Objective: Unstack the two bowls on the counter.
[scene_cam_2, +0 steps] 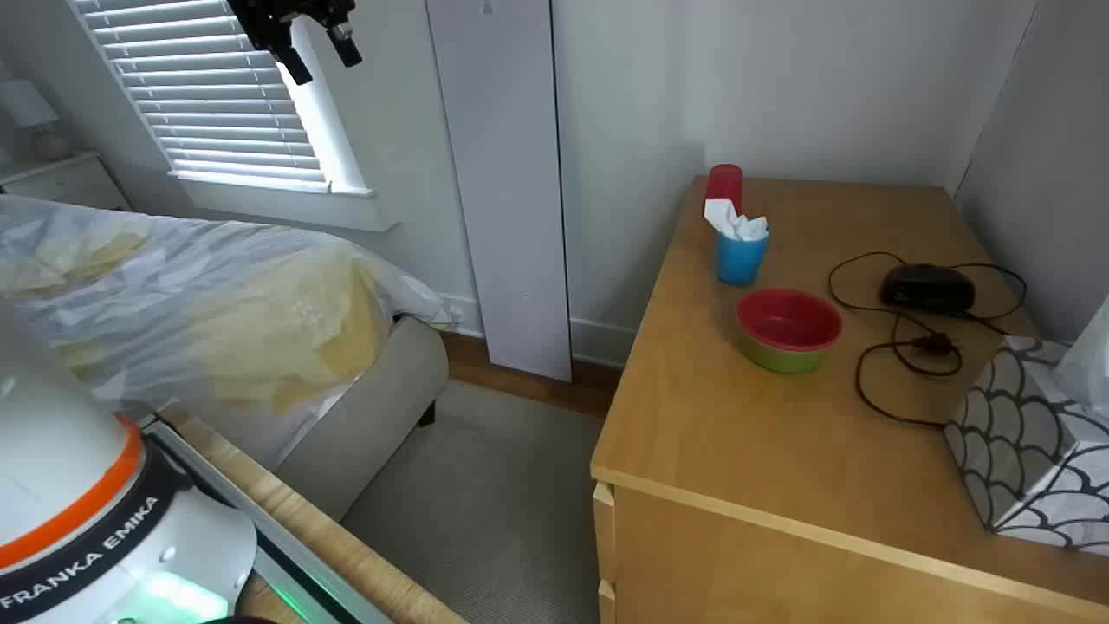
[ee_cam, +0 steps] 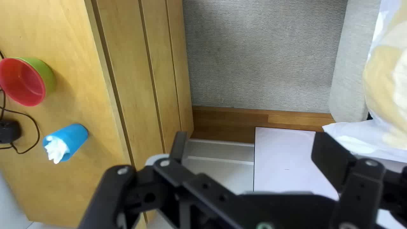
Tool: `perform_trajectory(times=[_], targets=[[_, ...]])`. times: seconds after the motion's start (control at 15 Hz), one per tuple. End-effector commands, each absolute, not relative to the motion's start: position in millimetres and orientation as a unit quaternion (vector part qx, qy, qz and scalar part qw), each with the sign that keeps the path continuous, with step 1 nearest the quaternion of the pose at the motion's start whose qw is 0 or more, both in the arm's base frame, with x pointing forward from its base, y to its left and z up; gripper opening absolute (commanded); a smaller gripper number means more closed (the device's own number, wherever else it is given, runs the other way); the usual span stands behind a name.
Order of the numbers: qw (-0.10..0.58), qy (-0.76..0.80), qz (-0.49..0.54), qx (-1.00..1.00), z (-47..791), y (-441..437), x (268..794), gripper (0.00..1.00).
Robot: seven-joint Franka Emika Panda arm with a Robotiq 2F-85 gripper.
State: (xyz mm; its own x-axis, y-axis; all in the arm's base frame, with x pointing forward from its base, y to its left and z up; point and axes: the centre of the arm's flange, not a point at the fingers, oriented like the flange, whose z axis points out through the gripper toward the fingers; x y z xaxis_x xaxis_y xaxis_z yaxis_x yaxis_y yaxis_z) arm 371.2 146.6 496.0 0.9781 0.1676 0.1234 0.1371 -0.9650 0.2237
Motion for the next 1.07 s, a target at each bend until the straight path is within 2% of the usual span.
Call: perform_trajectory(times=[0.0,0.4,1.0], targets=[[0.108,0.077,0.071,0.989,496,147,371,1.00],[0.100,0.078,0.069,0.990,497,140,374,1.00],[0.045,0.046,0.086,0.994,481,-48,390,1.00]])
